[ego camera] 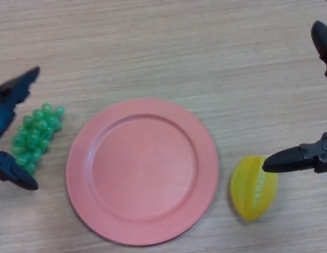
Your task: Pick up the green grapes and place it on the plate
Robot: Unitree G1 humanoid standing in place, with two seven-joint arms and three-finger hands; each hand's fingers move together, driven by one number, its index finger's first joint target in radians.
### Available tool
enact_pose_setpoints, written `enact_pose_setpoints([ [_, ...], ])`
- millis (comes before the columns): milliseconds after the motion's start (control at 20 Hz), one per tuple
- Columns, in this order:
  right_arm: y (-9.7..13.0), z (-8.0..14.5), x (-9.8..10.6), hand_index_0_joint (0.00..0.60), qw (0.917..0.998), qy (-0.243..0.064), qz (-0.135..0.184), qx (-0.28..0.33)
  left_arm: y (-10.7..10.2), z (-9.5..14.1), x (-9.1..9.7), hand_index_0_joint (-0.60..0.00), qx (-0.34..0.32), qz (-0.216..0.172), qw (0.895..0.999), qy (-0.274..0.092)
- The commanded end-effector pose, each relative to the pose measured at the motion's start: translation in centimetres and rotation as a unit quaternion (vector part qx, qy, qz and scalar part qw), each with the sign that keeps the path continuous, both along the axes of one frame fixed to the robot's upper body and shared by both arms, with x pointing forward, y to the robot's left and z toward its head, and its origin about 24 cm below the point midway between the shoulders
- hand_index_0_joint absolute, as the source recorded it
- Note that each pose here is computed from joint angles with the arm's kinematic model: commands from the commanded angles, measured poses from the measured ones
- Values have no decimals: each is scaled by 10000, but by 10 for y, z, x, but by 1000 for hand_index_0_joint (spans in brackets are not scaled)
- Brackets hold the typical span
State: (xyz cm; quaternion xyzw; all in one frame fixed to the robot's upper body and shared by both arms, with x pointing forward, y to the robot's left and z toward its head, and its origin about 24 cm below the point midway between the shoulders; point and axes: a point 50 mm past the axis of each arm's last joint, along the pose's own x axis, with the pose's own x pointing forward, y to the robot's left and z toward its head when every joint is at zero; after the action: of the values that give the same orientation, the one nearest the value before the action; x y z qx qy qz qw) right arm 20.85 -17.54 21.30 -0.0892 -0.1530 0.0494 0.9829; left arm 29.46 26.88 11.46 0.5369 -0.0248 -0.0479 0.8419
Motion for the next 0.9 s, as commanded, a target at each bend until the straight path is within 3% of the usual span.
enact_pose_setpoints([
  [50,-10,29,-16,0,9919,-1252,-183,-105,18,41,3,0,572,240,9923,-1076],
  [250,-18,30,-19,0,9905,-1337,-308,-108,22,30,8,0,1063,497,9894,-858],
  [350,-19,29,-19,0,9904,-1341,-325,-115,23,28,8,-200,1157,548,9883,-827],
  [400,-19,29,-19,0,9904,-1333,-336,-114,23,28,7,-350,1245,583,9868,-854],
  [450,-19,29,-19,0,9904,-1333,-345,-111,25,28,6,-450,1329,613,9851,-906],
  [500,-20,30,-20,0,9902,-1346,-359,-113,28,30,4,-592,1574,649,9791,-1116],
  [750,-17,28,-20,0,9910,-1291,-318,-129,38,37,-8,-600,1935,570,9707,-1303],
  [900,-14,26,-20,0,9916,-1262,-286,-94,45,52,-19,-600,1574,678,9755,-1377],
])
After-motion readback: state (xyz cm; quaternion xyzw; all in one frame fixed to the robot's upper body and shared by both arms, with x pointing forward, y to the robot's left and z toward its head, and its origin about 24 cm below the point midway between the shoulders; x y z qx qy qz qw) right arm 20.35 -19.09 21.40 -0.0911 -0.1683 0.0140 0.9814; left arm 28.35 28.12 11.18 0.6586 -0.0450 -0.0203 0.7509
